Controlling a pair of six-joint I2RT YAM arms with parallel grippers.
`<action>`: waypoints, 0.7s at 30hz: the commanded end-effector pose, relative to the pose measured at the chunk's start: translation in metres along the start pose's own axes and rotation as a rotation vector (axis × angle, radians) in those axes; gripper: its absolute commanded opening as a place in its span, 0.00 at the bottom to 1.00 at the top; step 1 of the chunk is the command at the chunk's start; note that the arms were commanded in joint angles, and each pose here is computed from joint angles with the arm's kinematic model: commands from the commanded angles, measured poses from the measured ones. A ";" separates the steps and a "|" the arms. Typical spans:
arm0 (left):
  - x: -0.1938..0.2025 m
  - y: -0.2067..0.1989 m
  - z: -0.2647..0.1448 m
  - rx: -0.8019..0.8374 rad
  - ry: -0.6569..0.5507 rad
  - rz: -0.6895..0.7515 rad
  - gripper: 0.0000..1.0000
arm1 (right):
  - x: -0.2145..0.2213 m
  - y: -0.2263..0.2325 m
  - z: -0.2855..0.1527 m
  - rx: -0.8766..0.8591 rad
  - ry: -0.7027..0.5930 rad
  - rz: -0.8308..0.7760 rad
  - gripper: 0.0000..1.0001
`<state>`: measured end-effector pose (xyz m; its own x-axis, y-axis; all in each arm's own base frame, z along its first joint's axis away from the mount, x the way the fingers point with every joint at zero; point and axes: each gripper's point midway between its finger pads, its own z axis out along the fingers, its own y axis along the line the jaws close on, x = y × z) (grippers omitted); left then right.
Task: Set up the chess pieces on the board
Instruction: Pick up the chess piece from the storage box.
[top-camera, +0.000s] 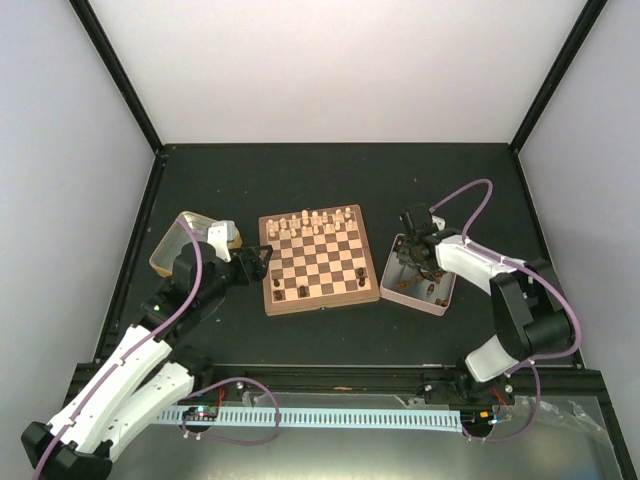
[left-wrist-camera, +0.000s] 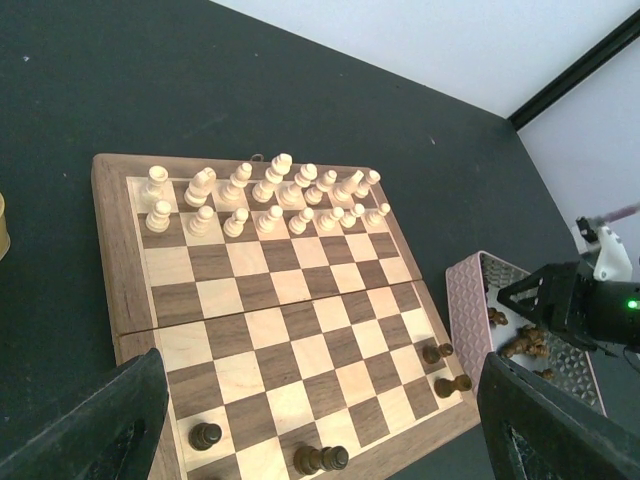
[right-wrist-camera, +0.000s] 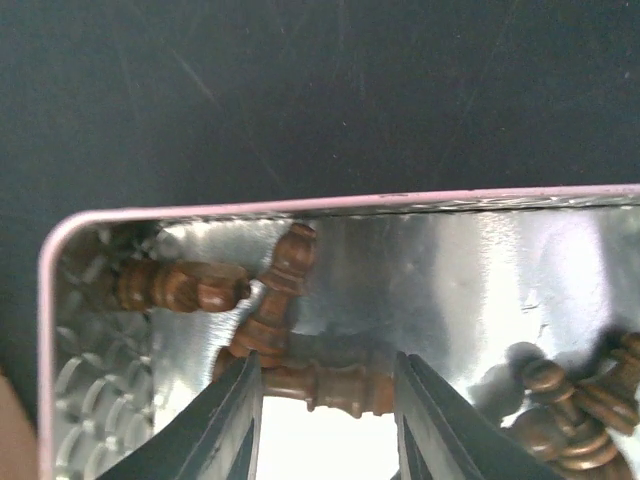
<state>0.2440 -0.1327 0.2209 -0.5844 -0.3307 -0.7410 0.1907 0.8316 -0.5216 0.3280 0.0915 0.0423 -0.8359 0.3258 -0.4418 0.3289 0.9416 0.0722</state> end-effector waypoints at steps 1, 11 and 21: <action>-0.011 -0.006 -0.003 0.022 -0.034 0.010 0.86 | -0.009 0.015 -0.007 -0.097 -0.025 0.204 0.37; -0.010 -0.007 -0.003 0.029 -0.034 0.013 0.86 | -0.001 0.016 0.012 -0.067 0.016 0.313 0.37; -0.011 -0.007 -0.004 0.030 -0.037 0.020 0.86 | 0.007 0.011 0.036 0.005 0.045 0.168 0.31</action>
<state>0.2440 -0.1328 0.2211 -0.5835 -0.3283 -0.7428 0.1931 0.8323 -0.5196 0.3443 0.1062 0.0212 -0.7601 0.5201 -0.3896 0.4846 0.8531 0.1934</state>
